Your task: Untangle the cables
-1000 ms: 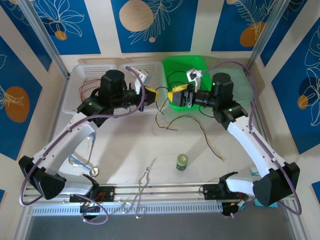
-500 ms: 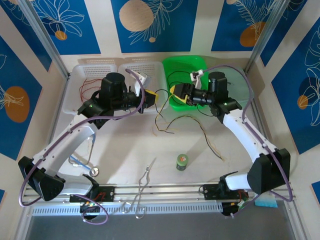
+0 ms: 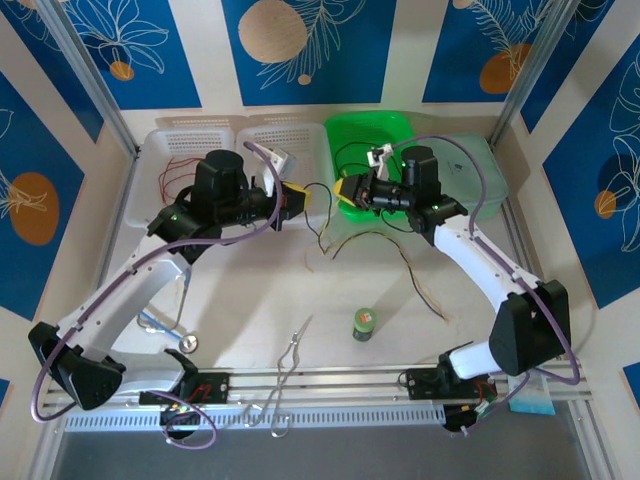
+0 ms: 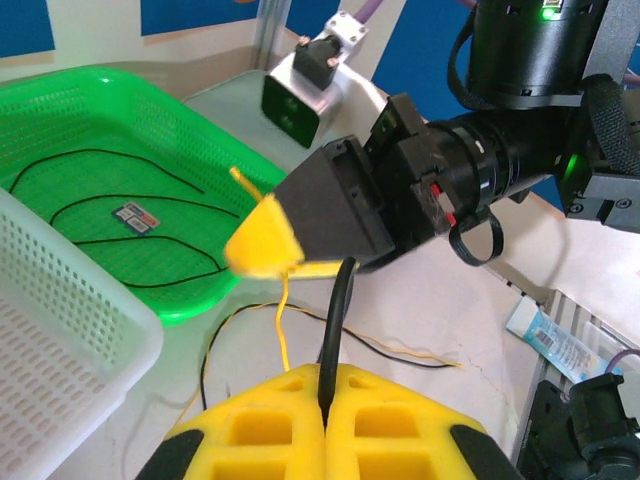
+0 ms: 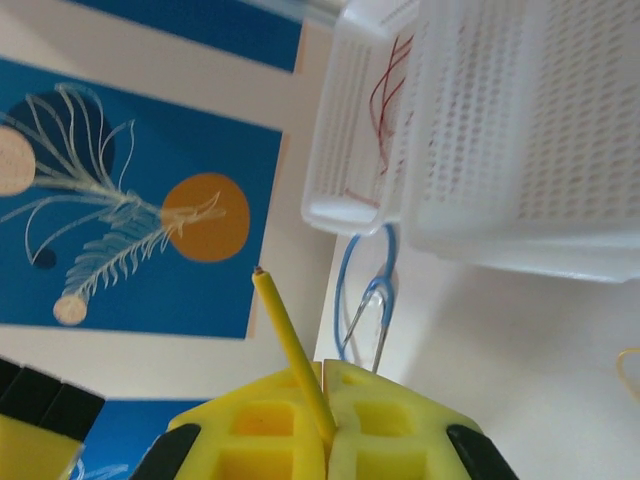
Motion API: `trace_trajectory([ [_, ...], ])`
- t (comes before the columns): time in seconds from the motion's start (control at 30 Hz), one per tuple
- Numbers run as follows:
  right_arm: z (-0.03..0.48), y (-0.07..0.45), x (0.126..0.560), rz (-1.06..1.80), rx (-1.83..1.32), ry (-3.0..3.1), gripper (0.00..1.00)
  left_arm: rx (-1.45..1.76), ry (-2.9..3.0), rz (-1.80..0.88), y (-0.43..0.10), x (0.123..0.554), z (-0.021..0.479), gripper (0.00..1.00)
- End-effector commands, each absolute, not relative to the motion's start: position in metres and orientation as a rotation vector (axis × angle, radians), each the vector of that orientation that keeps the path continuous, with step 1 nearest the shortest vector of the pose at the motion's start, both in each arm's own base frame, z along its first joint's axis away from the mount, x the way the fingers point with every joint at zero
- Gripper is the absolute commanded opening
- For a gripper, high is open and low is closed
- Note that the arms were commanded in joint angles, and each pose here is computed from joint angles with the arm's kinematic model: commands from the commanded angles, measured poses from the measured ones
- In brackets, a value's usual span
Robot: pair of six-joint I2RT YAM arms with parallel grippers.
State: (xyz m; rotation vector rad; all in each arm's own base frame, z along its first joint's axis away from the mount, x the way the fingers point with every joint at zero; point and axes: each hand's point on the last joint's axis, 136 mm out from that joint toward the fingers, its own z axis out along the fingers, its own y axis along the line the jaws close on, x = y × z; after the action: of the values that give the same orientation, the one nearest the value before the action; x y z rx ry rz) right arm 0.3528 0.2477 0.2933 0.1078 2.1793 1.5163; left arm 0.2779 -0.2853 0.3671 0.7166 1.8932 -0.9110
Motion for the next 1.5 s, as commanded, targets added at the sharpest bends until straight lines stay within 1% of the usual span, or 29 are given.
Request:
trace_trajectory([
  [0.0,0.311,0.214,0.363,1.359,0.161,2.093,0.00,0.679,1.901,-0.880,-0.272,0.272,0.373,0.00],
  [0.17,0.327,0.172,0.379,1.242,0.225,2.008,0.00,0.665,1.963,-0.830,-0.261,0.268,0.352,0.00],
  [0.57,0.356,0.087,0.406,1.131,0.368,1.850,0.00,0.582,2.078,-0.745,-0.227,0.251,0.312,0.00],
  [1.13,0.384,0.016,0.413,1.068,0.496,1.714,0.00,0.507,2.134,-0.681,-0.198,0.245,0.298,0.00],
  [1.47,0.390,0.004,0.415,1.054,0.513,1.674,0.00,0.477,2.167,-0.652,-0.185,0.244,0.293,0.00],
])
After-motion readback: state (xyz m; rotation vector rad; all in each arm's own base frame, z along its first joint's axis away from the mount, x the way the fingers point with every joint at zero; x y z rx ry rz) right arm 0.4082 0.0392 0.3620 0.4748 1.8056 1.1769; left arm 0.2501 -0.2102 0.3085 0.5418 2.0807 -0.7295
